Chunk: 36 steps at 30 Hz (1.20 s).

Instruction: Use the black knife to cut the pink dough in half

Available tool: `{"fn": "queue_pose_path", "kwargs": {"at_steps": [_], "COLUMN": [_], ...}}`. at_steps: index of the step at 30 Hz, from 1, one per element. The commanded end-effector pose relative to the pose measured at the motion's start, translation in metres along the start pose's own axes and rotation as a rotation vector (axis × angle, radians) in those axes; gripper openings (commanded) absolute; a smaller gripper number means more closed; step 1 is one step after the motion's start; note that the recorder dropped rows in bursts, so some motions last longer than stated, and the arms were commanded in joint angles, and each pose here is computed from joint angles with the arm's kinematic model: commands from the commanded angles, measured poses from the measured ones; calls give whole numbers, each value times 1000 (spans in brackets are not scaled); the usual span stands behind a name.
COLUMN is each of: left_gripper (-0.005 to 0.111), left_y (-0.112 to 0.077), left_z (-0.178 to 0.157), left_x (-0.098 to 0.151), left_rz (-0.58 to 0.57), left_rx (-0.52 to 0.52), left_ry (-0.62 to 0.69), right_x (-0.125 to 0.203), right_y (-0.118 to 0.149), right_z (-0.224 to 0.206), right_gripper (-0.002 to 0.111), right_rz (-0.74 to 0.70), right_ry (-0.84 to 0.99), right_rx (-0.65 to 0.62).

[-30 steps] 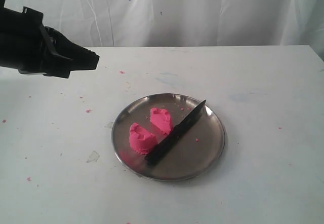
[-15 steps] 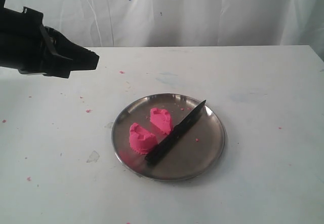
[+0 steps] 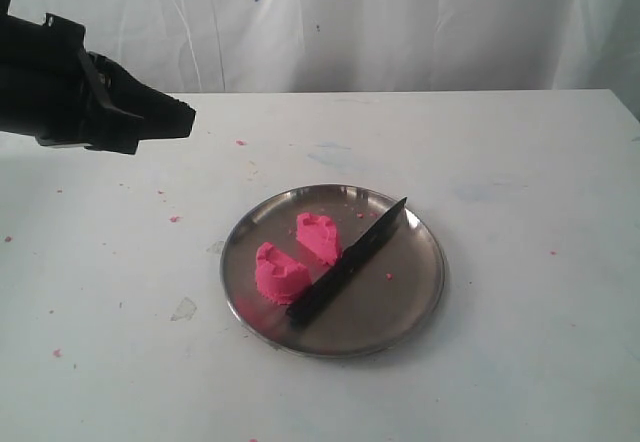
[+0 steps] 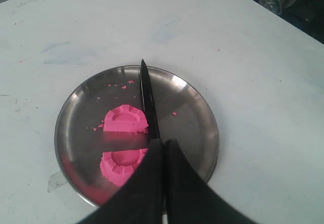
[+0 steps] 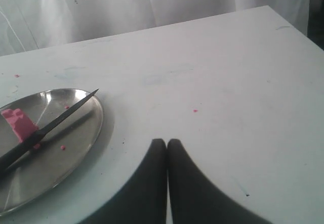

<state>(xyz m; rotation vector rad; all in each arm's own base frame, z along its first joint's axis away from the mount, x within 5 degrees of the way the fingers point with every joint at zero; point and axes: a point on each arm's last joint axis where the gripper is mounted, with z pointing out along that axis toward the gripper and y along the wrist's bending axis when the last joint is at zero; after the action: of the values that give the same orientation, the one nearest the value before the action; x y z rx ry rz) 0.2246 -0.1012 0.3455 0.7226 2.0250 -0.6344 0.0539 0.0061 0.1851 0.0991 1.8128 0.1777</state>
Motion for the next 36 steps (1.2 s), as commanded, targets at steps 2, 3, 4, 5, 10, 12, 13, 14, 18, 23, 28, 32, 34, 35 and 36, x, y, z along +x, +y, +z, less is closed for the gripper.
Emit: {"fn": "queue_pose_path", "kwargs": {"at_steps": [2,3,4,5,10,12,13,14,18,23,28,32,34,35,36], "left_gripper": [0,0,0,0,0,0,0,0,0,0,0,0,0,0,0], "left_y": [-3,-3,-3,-3,-3,-3,-3,-3,-3,-8,-22,-24,-29,-31,-33], "left_z": [-2,-2,-2,-2,-2,-2,-2,-2,-2,-10,-41,-56,-66,-69,-71], "left_x": [1,1,1,1,1,1,1,1,1,-1,4,26,41,48,55], "left_rz": [0,0,0,0,0,0,0,0,0,19,70,99,101,102,103], "left_rx": [14,14,14,14,14,14,14,14,14,10,-68,-196,-237,-247,-257], "left_ry": [-3,-3,-3,-3,-3,-3,-3,-3,-3,-23,-129,-198,-238,-248,-258], "right_x": [1,1,1,1,1,1,1,1,1,1,1,1,1,1,1], "right_y": [-1,-1,-1,-1,-1,-1,-1,-1,-1,-1,-1,-1,-1,-1,-1], "right_z": [0,0,0,0,0,0,0,0,0,0,0,0,0,0,0], "right_gripper": [0,0,0,0,0,0,0,0,0,0,0,0,0,0,0], "right_rz": [-3,-3,-3,-3,-3,-3,-3,-3,-3,-3,-3,-3,-3,-3,-3], "right_ry": [-3,-3,-3,-3,-1,-1,-1,-1,-1,-1,-1,-1,-1,-1,-1], "right_rx": [9,9,9,9,9,9,9,9,9,9,9,9,9,9,9]}}
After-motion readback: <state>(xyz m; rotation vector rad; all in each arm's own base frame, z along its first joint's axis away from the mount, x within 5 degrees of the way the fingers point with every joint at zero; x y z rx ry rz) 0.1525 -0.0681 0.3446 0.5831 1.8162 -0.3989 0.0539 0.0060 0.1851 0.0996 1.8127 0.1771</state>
